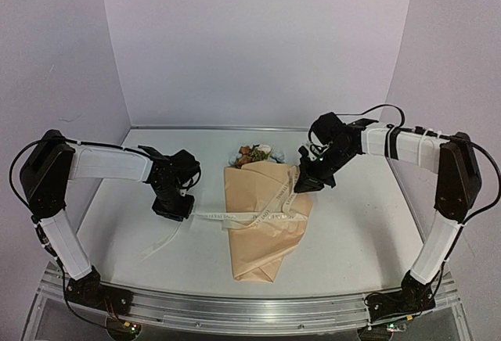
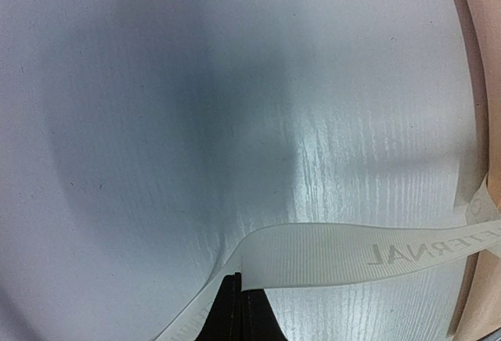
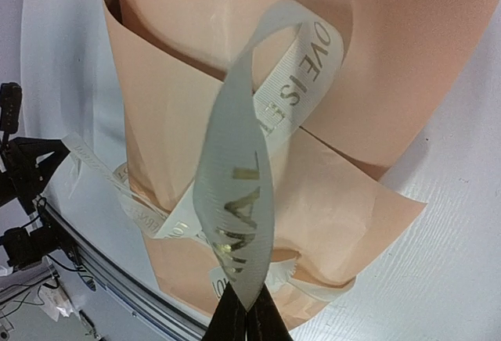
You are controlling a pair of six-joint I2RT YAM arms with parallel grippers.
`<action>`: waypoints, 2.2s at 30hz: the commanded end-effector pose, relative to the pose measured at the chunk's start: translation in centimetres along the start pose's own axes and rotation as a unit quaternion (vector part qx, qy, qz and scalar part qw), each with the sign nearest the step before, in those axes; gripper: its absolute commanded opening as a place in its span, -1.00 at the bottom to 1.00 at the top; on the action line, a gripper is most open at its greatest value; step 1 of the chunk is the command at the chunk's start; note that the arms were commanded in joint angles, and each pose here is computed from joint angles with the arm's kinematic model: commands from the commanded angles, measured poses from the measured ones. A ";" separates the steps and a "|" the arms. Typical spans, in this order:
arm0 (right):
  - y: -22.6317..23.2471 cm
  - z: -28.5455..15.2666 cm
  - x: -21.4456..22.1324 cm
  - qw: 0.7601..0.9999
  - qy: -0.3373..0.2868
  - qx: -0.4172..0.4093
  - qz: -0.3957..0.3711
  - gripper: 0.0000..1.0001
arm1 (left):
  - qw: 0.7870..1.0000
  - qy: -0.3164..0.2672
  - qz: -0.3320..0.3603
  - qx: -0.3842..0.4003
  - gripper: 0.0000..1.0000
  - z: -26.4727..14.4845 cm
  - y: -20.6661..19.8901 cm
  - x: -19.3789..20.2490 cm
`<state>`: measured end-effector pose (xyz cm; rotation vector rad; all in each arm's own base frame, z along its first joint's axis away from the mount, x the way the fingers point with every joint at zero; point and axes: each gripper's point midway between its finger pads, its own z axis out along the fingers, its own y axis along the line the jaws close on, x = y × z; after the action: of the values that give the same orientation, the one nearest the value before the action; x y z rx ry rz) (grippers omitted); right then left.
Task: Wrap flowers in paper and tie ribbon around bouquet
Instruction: Cross the ribbon over the folded bouquet.
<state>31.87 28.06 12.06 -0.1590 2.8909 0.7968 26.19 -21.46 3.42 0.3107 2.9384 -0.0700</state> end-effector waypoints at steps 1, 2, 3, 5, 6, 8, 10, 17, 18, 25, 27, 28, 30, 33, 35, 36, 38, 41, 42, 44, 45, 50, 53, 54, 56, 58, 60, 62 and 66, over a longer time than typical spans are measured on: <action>0.4 -0.6 -2.0 0.998 -0.053 0.004 -0.034 -1.00 | 1.000 -0.014 0.001 0.011 -1.00 -1.1 -0.6 -1.0; 0.0 -0.5 -2.1 0.998 -0.056 0.013 -0.037 -1.00 | 1.000 -0.015 0.001 0.010 -1.00 -1.2 -0.6 -1.0; -0.7 -0.5 -2.2 0.997 -0.064 0.031 -0.040 -1.00 | 1.000 -0.017 0.000 0.011 -1.00 -1.3 -0.6 -1.1; -2.0 -0.7 -2.4 0.994 -0.077 0.064 -0.050 -1.00 | 1.000 -0.018 0.000 0.012 -1.00 -1.4 -0.7 -1.2; -2.4 -0.9 -2.8 0.992 -0.085 0.077 -0.058 -1.00 | 1.000 -0.018 0.001 0.012 -1.00 -1.4 -0.7 -1.3; -2.6 -1.3 -3.4 0.989 -0.094 0.091 -0.067 -1.00 | 1.000 -0.017 0.001 0.012 -1.00 -1.4 -0.8 -1.4; -2.5 -1.4 -4.0 0.988 -0.100 0.095 -0.074 -1.00 | 1.000 -0.016 0.002 0.014 -1.00 -1.4 -0.9 -1.5; -2.8 -2.3 -5.6 0.982 -0.130 0.122 -0.056 -1.00 | 1.000 -0.015 0.002 0.012 -1.00 -1.4 -0.8 -1.3; -2.9 -2.7 -5.9 0.980 -0.139 0.129 -0.053 -1.00 | 1.000 -0.014 0.001 0.013 -1.00 -1.4 -0.8 -1.2; -2.9 -4.1 -6.9 0.972 -0.190 0.134 -0.003 -1.00 | 1.000 -0.015 0.000 0.016 -1.00 -1.2 -0.9 -1.2; -2.6 -3.7 -7.0 0.973 -0.199 0.115 0.015 -1.00 | 1.000 -0.015 0.000 0.017 -1.00 -1.2 -0.9 -1.2; -2.4 -3.5 -7.1 0.974 -0.202 0.105 0.025 -1.00 | 1.000 -0.015 0.001 0.018 -1.00 -1.1 -0.9 -1.2; -2.0 -3.2 -7.5 0.973 -0.208 0.090 0.043 -1.00 | 1.000 -0.015 0.002 0.019 -1.00 -1.0 -1.0 -1.2; -1.7 -3.4 -8.1 0.970 -0.219 0.084 0.067 -1.00 | 1.000 -0.013 0.002 0.020 -1.00 -0.8 -1.1 -1.2; -1.7 -3.6 -8.5 0.966 -0.228 0.084 0.084 -1.00 | 1.000 -0.013 0.002 0.022 -1.00 -0.8 -1.1 -1.2; -1.5 -3.7 -8.6 0.965 -0.230 0.079 0.096 -1.00 | 1.000 -0.013 0.002 0.022 -1.00 -0.7 -1.1 -1.2; -0.7 -3.9 -8.7 0.964 -0.234 0.062 0.111 -1.00 | 1.000 -0.014 0.003 0.022 -1.00 -0.7 -1.1 -1.2; 0.3 -4.7 -8.2 0.965 -0.228 0.056 0.118 -1.00 | 1.000 -0.015 0.003 0.022 -1.00 -0.8 -1.1 -1.1; 0.6 -4.8 -8.1 0.965 -0.226 0.046 0.128 -1.00 | 1.000 -0.015 0.003 0.022 -1.00 -0.8 -1.1 -1.1; 1.5 -4.9 -8.0 0.963 -0.223 0.021 0.147 -1.00 | 1.000 -0.016 0.003 0.021 -1.00 -0.7 -1.1 -1.2; 2.0 -5.3 -7.9 0.962 -0.223 0.009 0.157 -1.00 | 1.000 -0.015 0.004 0.021 -1.00 -0.6 -1.0 -1.1; 3.0 -7.0 -7.0 0.959 -0.227 -0.015 0.168 -1.00 | 1.000 -0.013 0.005 0.022 -1.00 -0.4 -1.1 -1.1; 2.7 -6.9 -6.0 0.963 -0.214 -0.016 0.163 -1.00 | 1.000 -0.013 0.005 0.023 -1.00 -0.3 -1.2 -1.2; 2.2 -6.8 -5.7 0.963 -0.209 -0.015 0.169 -1.00 | 1.000 -0.013 0.006 0.023 -1.00 -0.3 -1.2 -1.2; 1.8 -6.6 -5.2 0.964 -0.196 -0.023 0.181 -1.00 | 1.000 -0.013 0.008 0.022 -1.00 -0.4 -1.2 -1.2; 1.3 -6.2 -4.7 0.965 -0.177 -0.033 0.192 -1.00 | 1.000 -0.014 0.008 0.021 -1.00 -0.5 -1.2 -1.3; 0.6 -5.3 -5.0 0.962 -0.162 -0.050 0.216 -1.00 | 1.000 -0.014 0.007 0.022 -1.00 -0.4 -1.3 -1.3; 0.7 -4.6 -5.6 0.963 -0.160 -0.069 0.205 -1.00 | 1.000 -0.012 0.008 0.023 -1.00 -0.3 -1.3 -1.3; 1.7 -3.4 -6.0 0.977 -0.133 -0.098 0.138 -1.00 | 1.000 -0.013 0.008 0.024 -1.00 -0.5 -1.4 -1.4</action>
<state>36.31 25.73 16.13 0.5111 2.6282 0.8968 26.37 -22.14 3.58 0.3251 2.9403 -0.1068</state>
